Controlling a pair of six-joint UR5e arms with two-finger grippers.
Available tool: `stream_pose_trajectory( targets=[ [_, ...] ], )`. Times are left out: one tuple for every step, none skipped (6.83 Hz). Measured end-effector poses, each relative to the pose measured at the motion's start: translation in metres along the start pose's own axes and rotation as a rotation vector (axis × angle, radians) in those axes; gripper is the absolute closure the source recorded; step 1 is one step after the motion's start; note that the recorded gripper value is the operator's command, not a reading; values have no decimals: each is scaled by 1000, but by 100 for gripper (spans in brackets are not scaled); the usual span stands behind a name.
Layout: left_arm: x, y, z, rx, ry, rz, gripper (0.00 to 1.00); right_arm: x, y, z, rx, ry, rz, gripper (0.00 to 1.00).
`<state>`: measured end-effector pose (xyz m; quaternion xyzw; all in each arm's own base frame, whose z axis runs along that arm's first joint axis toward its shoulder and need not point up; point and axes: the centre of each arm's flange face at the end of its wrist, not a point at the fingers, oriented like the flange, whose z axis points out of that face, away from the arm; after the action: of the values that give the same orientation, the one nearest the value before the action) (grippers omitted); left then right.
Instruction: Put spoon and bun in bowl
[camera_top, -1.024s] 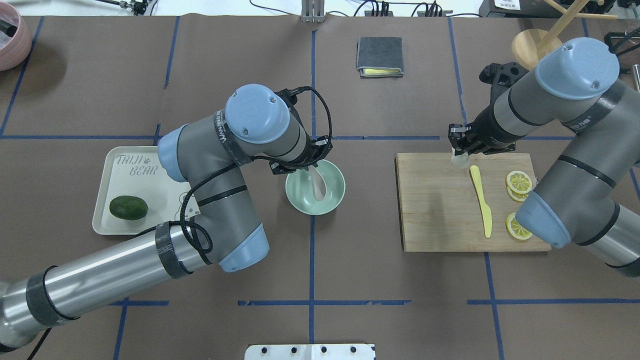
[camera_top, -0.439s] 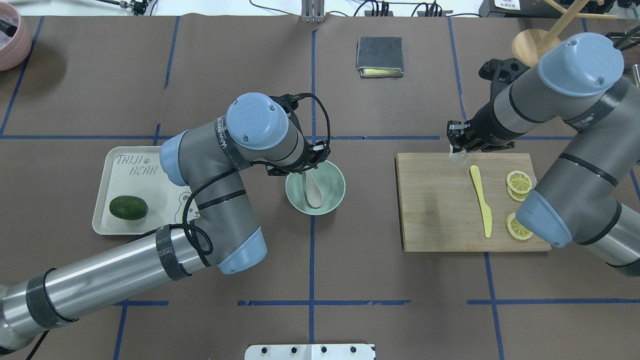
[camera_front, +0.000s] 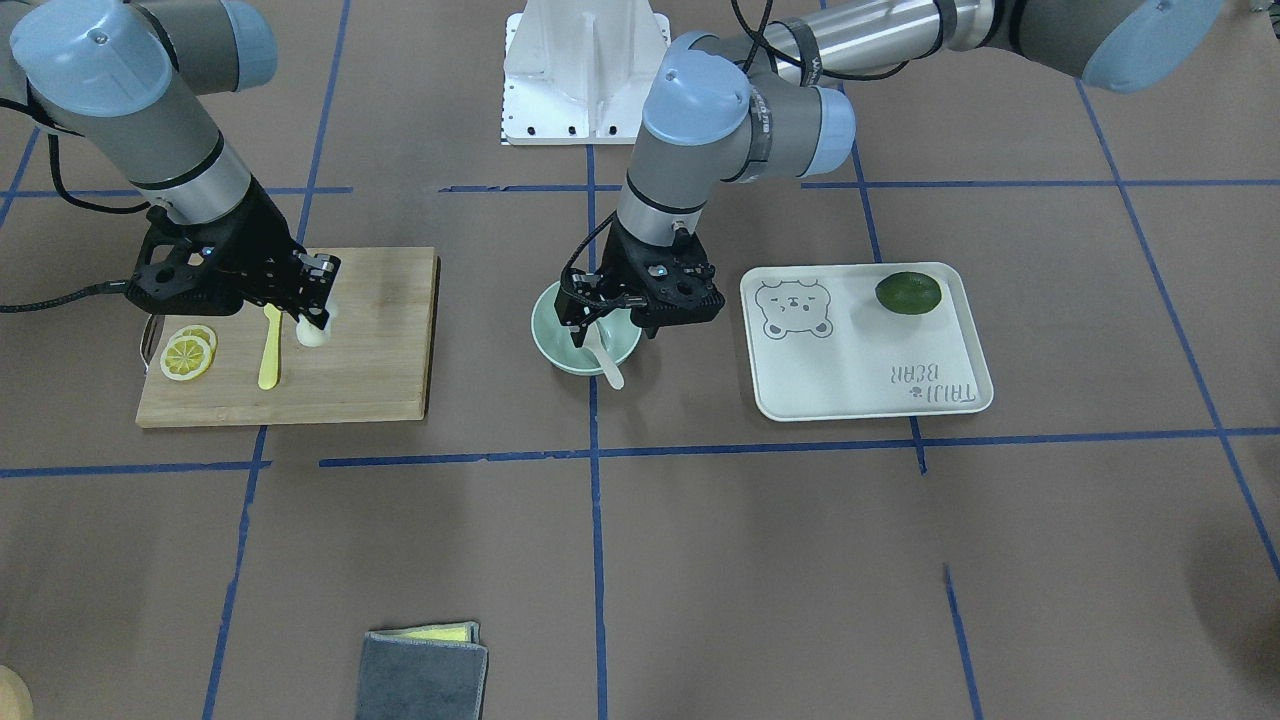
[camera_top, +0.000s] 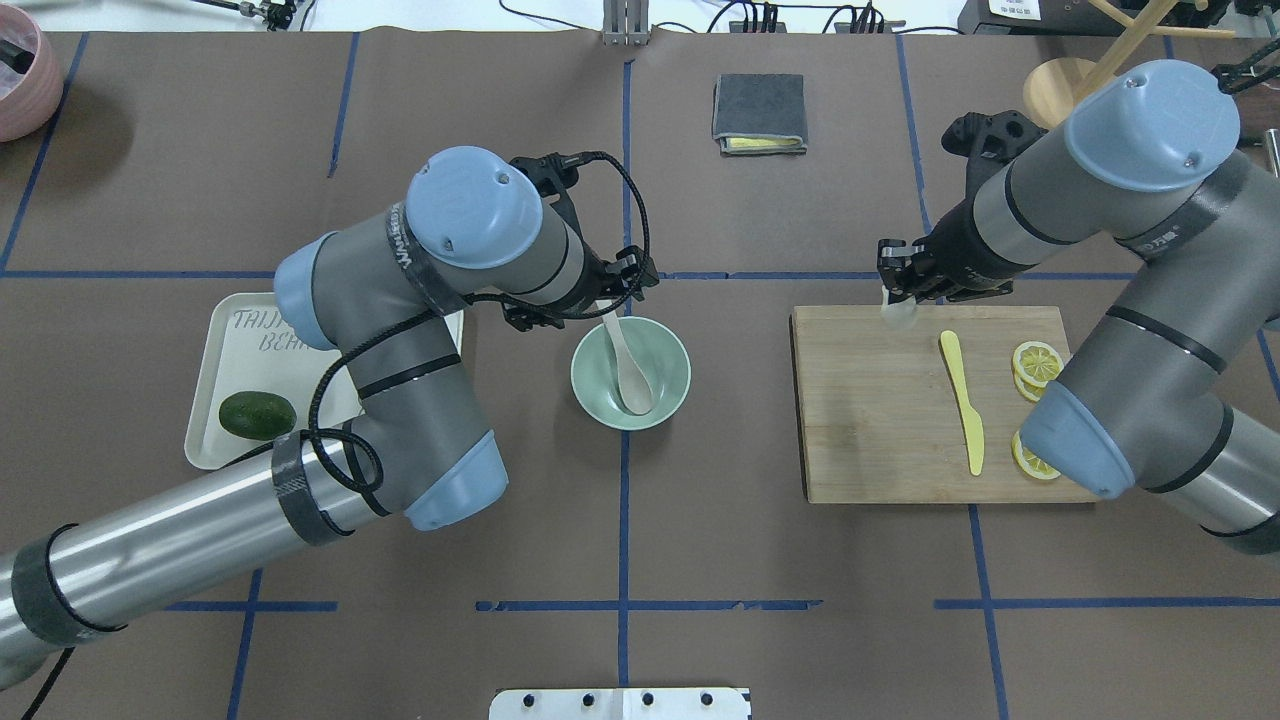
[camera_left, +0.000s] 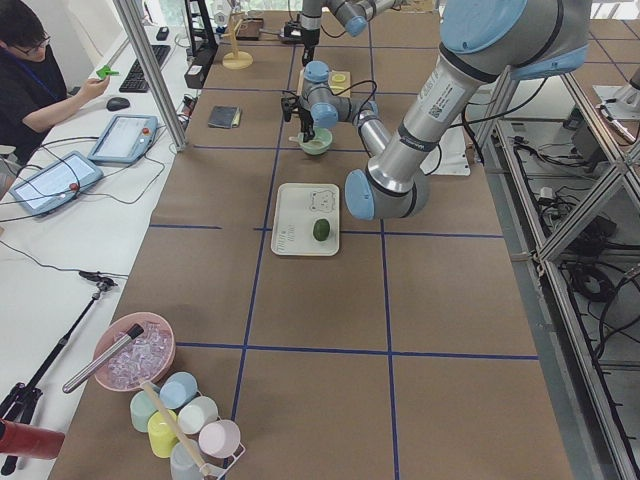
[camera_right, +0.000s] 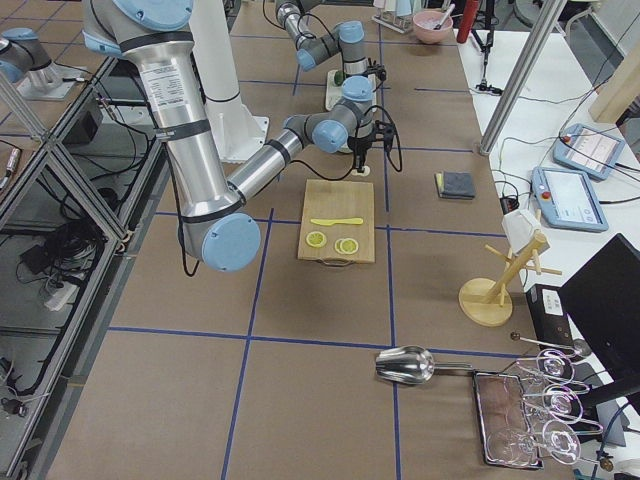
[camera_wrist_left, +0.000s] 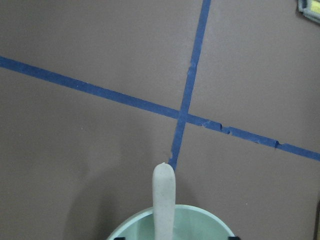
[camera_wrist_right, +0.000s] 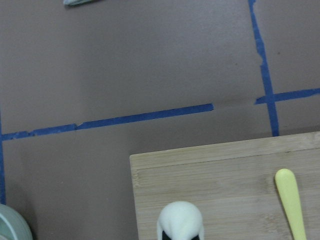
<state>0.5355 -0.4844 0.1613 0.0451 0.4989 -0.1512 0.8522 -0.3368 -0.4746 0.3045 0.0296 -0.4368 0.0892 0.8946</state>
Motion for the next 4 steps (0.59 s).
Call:
stream_pose_trajectory(
  targets=[
    [-15, -20, -23, 5, -37, 38, 0, -26, 10, 3, -13, -14, -20, 100],
    [-32, -41, -47, 14, -95, 84, 0, -58, 21, 7, -27, -25, -32, 100],
    [-53, -60, -69, 26, -147, 130, 0, -92, 34, 15, -30, -29, -27, 100],
    [-73, -76, -92, 40, -186, 175, 0, -124, 43, 24, -22, -31, -18, 100]
  ],
)
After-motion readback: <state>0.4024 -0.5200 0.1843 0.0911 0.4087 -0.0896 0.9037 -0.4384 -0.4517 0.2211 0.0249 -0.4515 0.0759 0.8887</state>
